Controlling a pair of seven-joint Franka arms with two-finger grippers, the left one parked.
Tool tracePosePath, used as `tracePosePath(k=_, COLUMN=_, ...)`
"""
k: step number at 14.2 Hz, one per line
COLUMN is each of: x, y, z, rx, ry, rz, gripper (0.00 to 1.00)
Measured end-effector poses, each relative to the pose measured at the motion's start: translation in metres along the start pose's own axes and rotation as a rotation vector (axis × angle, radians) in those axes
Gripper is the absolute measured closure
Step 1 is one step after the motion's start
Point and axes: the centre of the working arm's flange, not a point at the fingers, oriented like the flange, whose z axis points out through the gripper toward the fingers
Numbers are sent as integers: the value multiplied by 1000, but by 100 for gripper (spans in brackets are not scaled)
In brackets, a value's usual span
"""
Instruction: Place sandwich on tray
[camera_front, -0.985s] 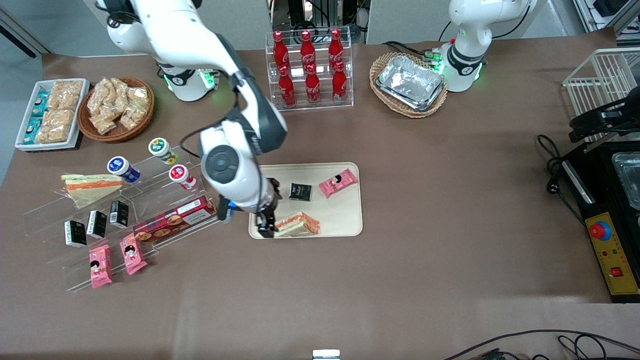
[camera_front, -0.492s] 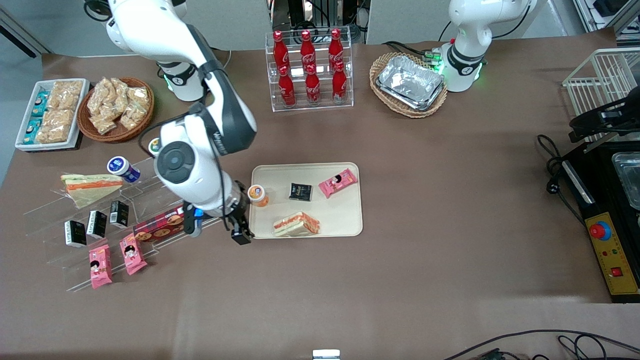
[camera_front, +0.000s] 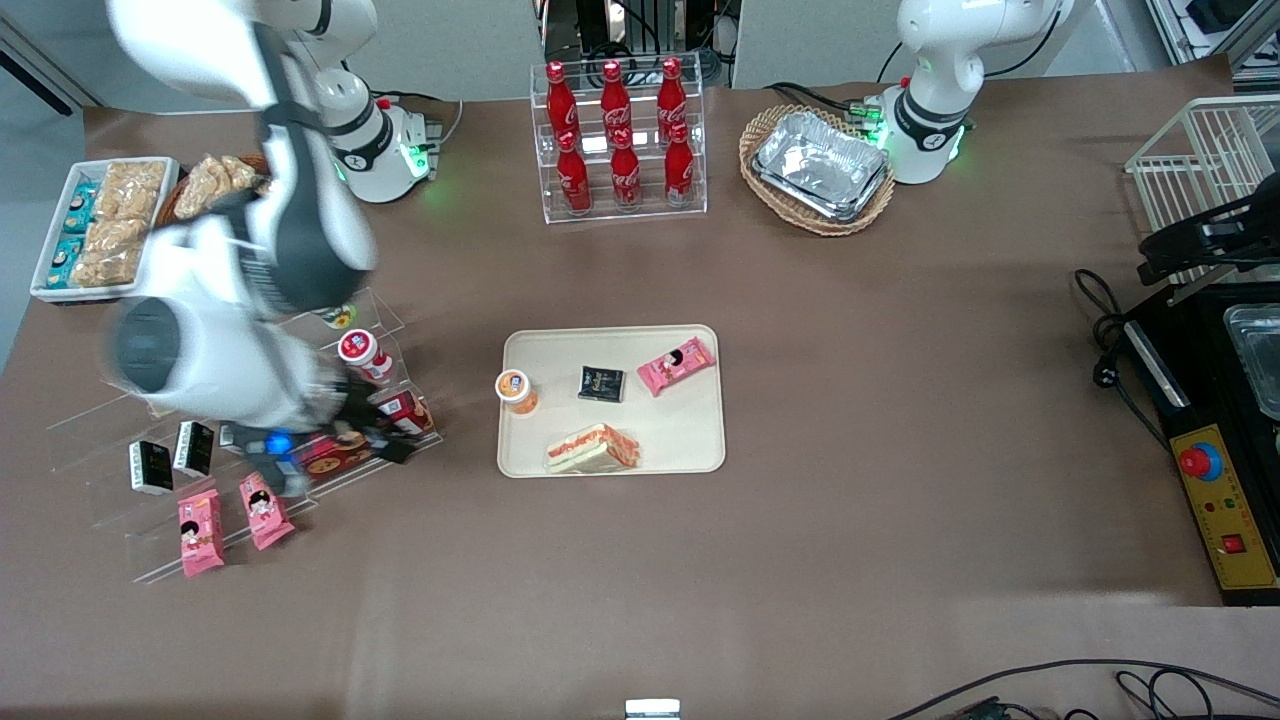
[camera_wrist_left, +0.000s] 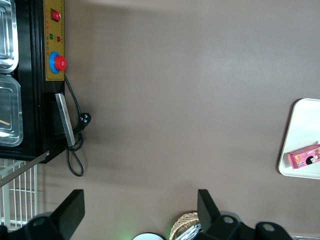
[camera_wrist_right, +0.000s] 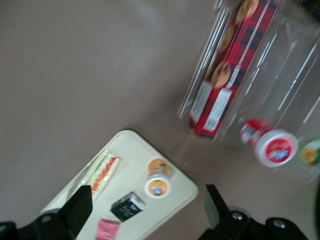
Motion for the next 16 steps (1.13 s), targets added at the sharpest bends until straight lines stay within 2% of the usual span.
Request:
tracePosePath(k=2, x=34, y=38, z=-30, rx=14, ry=-7, rz=-178, gripper=0)
tracePosePath(k=3, x=48, y=54, z=-41, rx=11, ry=6, rz=-269, gripper=0)
tracePosePath(k=8, x=90, y=120, z=-91, rx=-56, ry=119, rz=-639, gripper=0)
tracePosePath(k=11, x=96, y=170, z=-119, rx=-58, ry=146, rz=-702, gripper=0)
tracePosePath(k=16, x=65, y=227, z=-149, rx=-46, ry=181, rz=-727, gripper=0)
